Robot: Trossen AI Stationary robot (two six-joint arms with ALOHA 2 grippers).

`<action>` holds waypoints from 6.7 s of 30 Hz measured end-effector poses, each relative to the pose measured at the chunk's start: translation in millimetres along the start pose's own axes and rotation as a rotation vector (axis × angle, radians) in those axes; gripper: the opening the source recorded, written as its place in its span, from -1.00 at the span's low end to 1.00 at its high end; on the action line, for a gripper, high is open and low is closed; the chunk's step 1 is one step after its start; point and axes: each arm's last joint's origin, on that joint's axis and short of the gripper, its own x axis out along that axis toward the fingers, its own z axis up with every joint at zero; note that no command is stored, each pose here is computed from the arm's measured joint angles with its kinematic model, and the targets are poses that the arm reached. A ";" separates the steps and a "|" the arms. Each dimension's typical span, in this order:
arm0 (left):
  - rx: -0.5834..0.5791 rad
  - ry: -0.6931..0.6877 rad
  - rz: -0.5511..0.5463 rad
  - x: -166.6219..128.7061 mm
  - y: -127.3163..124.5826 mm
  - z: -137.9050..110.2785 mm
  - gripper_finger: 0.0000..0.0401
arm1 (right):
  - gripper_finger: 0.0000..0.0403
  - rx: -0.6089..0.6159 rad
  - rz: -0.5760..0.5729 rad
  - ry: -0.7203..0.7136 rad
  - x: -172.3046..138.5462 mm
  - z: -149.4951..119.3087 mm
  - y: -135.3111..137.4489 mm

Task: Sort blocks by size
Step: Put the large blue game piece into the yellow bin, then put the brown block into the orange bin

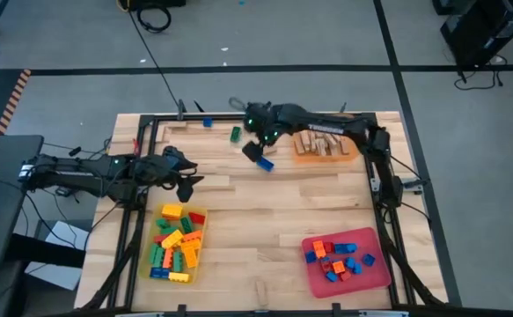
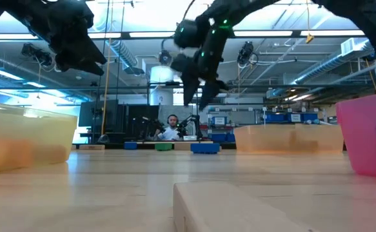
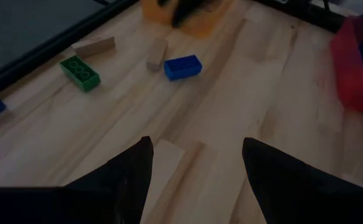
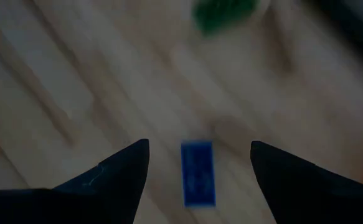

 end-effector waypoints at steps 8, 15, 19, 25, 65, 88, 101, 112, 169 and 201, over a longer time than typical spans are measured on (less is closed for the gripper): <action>-0.015 0.017 -0.004 11.7 -5.0 0.8 0.27 | 0.48 -0.105 -0.054 0.227 54.2 -21.2 4.7; -0.041 0.035 -0.001 15.2 -6.1 -0.3 0.27 | 0.48 -0.111 -0.096 0.318 83.1 -30.6 1.6; -0.049 0.035 -0.003 15.4 -6.3 -0.2 0.27 | 0.44 -0.111 -0.111 0.346 97.7 -34.3 0.1; -0.053 0.014 -0.015 15.3 -7.4 2.0 0.27 | 0.09 -0.113 -0.111 0.365 106.1 -36.9 0.8; 0.048 -0.290 -0.460 4.8 -30.3 37.3 0.27 | -0.25 -0.196 0.118 -0.367 -119.3 -111.9 167.7; 0.032 -0.196 -0.541 33.0 -42.8 33.4 0.27 | -0.25 -0.079 0.637 -0.771 -53.5 -158.4 122.1; 0.045 -0.327 -0.628 59.3 -57.8 43.0 0.27 | -0.25 -0.122 0.686 -0.830 -51.1 -154.0 114.7; 0.002 -0.401 -0.641 74.8 -60.6 47.8 0.27 | -0.25 -0.134 0.699 -0.821 -50.2 -151.1 111.9; 0.265 0.664 -0.193 -17.8 -56.5 -15.8 -0.22 | 0.26 0.035 0.640 -0.549 -36.0 -180.7 121.4; 0.177 0.783 -0.167 -2.5 -57.4 -60.5 0.32 | 0.23 -0.038 0.735 -0.448 -40.3 -200.7 136.6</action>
